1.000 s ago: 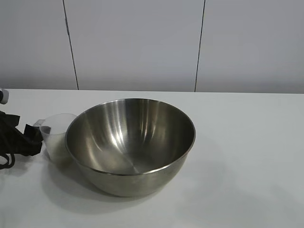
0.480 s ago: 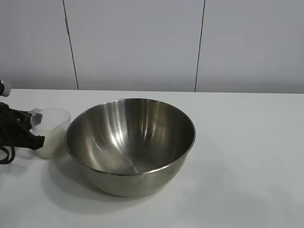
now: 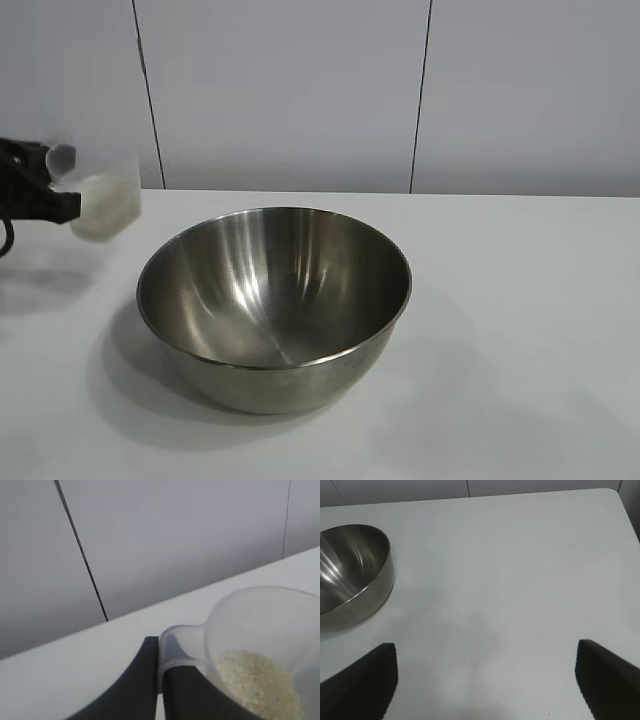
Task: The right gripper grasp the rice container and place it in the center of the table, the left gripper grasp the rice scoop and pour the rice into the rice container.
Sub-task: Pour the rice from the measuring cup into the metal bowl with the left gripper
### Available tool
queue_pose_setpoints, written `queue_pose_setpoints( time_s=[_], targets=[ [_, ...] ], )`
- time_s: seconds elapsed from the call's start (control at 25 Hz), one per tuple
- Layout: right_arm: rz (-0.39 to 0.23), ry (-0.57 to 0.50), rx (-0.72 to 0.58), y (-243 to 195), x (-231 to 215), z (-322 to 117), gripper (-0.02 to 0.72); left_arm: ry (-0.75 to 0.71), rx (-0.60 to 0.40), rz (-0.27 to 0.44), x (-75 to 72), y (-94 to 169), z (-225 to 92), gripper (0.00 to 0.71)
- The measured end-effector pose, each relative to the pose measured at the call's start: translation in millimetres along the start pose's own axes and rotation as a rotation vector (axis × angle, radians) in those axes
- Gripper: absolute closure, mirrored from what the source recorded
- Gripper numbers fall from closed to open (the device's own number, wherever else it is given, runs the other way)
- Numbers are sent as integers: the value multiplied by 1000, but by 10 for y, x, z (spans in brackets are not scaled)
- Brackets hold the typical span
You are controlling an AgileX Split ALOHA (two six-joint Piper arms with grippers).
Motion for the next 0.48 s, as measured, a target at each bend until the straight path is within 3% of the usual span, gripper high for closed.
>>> queue_pose_setpoints(
  time_s=[0.12,0.48],
  targets=[
    [0,0,0,0,0,0,42,-117,10,-72,-129,-73,231,704],
    [0,0,0,0,0,0,42,-602,-2,-342,-1066,-244,642,704]
  ],
)
Point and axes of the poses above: a point on each arm's last joint axis where the gripper is mounted, y pointing back along that axis away from the gripper, x along the wrist's bending axis when the last joint is at zero, z = x × y, the point moved 10 cm from there along -y, pointing out along that axis toward the gripper, and after that the axes turned 9 degrees about -y, right-handed, at the moved point
